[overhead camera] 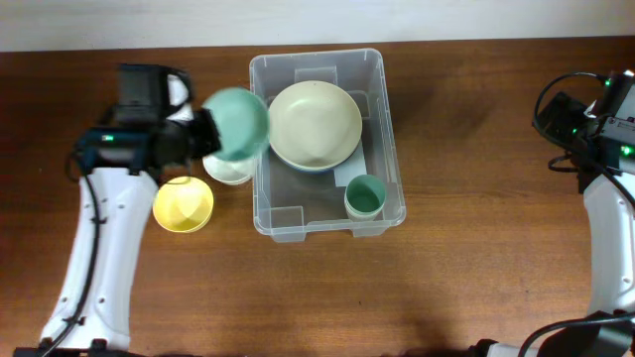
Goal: Pack container
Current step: 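Lift the mint bowl into the container's front left area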
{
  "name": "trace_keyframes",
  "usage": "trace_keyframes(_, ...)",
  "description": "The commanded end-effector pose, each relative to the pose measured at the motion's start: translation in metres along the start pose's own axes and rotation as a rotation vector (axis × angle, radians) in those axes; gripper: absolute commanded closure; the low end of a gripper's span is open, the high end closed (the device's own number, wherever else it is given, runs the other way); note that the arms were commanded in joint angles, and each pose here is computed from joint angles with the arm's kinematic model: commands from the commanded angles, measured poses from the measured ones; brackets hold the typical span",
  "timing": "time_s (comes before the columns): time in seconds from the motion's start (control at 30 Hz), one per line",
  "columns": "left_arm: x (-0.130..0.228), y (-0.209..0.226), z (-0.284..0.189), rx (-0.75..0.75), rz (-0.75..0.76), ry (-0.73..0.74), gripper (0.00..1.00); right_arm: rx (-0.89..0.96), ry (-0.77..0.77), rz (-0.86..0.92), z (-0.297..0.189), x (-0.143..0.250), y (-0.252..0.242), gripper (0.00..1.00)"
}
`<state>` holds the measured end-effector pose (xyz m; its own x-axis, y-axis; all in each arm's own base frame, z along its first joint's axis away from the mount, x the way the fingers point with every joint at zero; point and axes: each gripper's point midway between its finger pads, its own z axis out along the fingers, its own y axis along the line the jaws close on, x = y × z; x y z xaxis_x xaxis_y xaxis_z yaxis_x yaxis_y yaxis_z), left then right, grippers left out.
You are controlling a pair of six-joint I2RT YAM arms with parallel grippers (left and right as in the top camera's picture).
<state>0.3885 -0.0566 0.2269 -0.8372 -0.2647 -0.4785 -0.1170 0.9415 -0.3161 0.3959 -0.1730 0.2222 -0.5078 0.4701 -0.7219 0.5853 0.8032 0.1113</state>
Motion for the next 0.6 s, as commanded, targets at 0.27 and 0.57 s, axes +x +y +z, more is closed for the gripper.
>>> trace_keyframes(0.27,0.072,-0.055,0.023,-0.01,0.211,0.145,0.99,0.006,-0.02,0.004,-0.004,-0.007,-0.001,0.01)
trace_keyframes(0.57,0.106,-0.057,0.045,-0.009,0.24,0.205,0.99,0.006,-0.02,0.004,-0.004,-0.007,-0.001,0.01)
